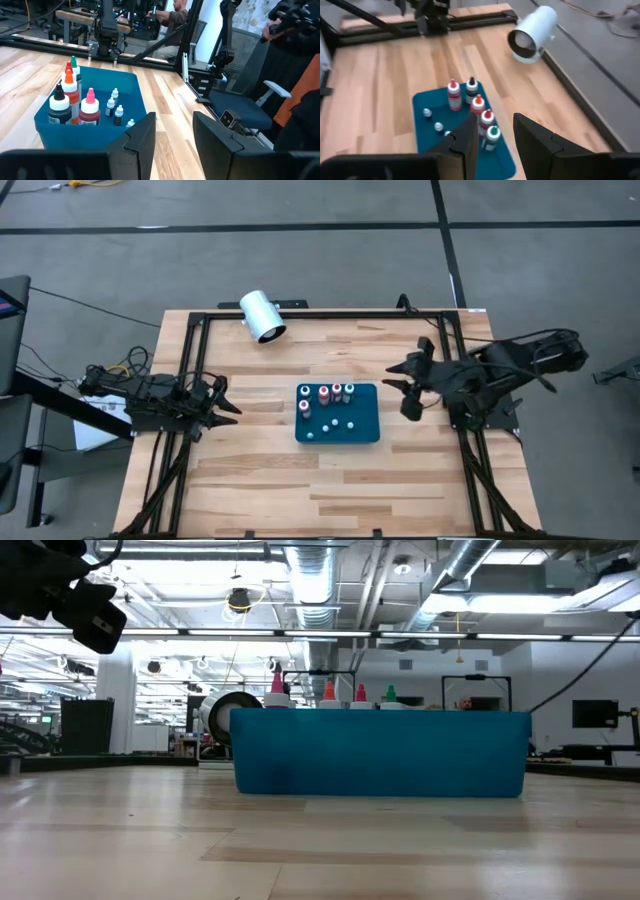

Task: Pick & Place food coloring
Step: Return to Home Position

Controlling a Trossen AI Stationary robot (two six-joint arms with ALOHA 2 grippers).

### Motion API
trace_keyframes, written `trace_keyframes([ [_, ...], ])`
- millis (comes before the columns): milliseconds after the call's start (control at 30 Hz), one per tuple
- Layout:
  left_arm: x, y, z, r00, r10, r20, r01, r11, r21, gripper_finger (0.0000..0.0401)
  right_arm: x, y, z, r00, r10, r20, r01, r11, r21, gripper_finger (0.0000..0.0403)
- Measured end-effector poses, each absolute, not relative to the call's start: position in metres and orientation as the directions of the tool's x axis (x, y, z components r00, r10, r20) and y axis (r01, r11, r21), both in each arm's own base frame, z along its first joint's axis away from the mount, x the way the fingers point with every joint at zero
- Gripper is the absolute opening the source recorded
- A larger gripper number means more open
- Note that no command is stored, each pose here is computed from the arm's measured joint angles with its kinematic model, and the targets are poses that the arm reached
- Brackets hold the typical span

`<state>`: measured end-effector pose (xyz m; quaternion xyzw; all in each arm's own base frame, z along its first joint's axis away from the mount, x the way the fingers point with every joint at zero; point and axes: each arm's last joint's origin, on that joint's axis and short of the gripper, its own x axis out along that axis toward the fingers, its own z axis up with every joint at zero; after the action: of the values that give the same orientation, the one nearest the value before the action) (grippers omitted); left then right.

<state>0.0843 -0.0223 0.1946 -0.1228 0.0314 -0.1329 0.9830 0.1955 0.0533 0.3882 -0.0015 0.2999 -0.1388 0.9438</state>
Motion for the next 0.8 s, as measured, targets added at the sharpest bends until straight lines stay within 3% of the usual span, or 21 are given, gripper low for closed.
trace_keyframes([
  [333, 0.084, -0.022, 0.194, 0.963, -0.268, -0.031, 0.252, 0.934, -0.251, 0.0122, 0.157, 0.042, 0.348, 0.867, -0.138, -0.480, 0.185, 0.981, 0.052, 0.0113],
  [800, 0.084, -0.022, 0.194, 0.963, -0.267, -0.040, 0.248, 0.935, -0.255, 0.0122, 0.110, 0.027, 0.289, 0.927, -0.097, -0.362, 0.173, 0.968, 0.183, 0.0113],
])
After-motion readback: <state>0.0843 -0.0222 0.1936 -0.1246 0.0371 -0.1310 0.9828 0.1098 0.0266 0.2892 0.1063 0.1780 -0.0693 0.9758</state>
